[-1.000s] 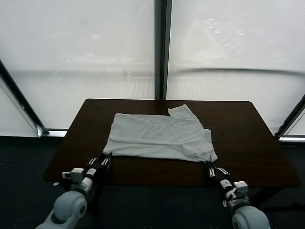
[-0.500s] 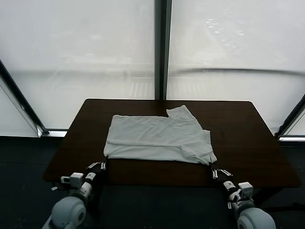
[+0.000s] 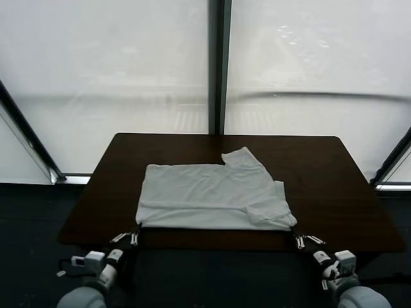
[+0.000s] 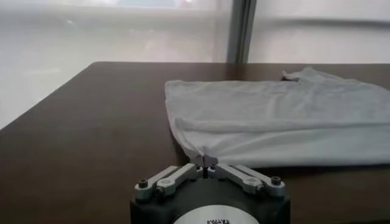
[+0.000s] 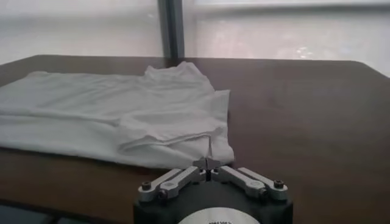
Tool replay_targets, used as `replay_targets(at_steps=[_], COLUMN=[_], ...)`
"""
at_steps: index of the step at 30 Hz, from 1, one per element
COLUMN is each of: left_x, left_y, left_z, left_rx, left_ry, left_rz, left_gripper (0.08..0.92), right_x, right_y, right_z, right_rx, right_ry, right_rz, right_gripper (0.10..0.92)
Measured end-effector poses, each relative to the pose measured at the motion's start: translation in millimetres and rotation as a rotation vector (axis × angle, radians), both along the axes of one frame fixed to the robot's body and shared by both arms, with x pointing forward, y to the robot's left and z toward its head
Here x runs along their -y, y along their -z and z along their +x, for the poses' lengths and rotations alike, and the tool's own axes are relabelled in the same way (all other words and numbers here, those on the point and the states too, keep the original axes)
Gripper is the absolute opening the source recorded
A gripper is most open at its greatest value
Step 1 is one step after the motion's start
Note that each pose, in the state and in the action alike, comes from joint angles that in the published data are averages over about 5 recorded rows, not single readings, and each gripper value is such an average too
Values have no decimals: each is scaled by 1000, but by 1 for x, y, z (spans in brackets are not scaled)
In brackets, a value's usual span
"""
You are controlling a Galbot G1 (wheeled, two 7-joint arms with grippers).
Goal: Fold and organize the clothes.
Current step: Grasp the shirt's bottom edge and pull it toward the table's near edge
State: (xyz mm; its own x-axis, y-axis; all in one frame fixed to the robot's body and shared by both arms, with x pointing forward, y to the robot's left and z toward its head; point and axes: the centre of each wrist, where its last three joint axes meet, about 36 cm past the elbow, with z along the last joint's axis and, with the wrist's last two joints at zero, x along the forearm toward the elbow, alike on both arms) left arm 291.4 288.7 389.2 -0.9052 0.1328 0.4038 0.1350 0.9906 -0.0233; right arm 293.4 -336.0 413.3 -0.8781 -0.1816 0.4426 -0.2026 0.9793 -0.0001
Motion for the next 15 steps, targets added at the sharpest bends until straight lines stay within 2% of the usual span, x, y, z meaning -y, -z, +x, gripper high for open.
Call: replay_targets(at_steps=[11,13,15], left_x=[-3,-3,-3], left_y=[-12,-13,-13], left_z=[-25,-29,-32], left_rx=[-16,-21,-28], left_ry=[10,9,7], left_rz=[23,25,30], left_gripper=[149,149,161], right_x=[-4,-4,-5], right_y=[-3,-3,-5], right_z=[-13,-14,-14], right_rx=[-32,-34,-33], right_ry=[0,5,7], right_rz=[6,9,14], right_gripper=[140,164,245])
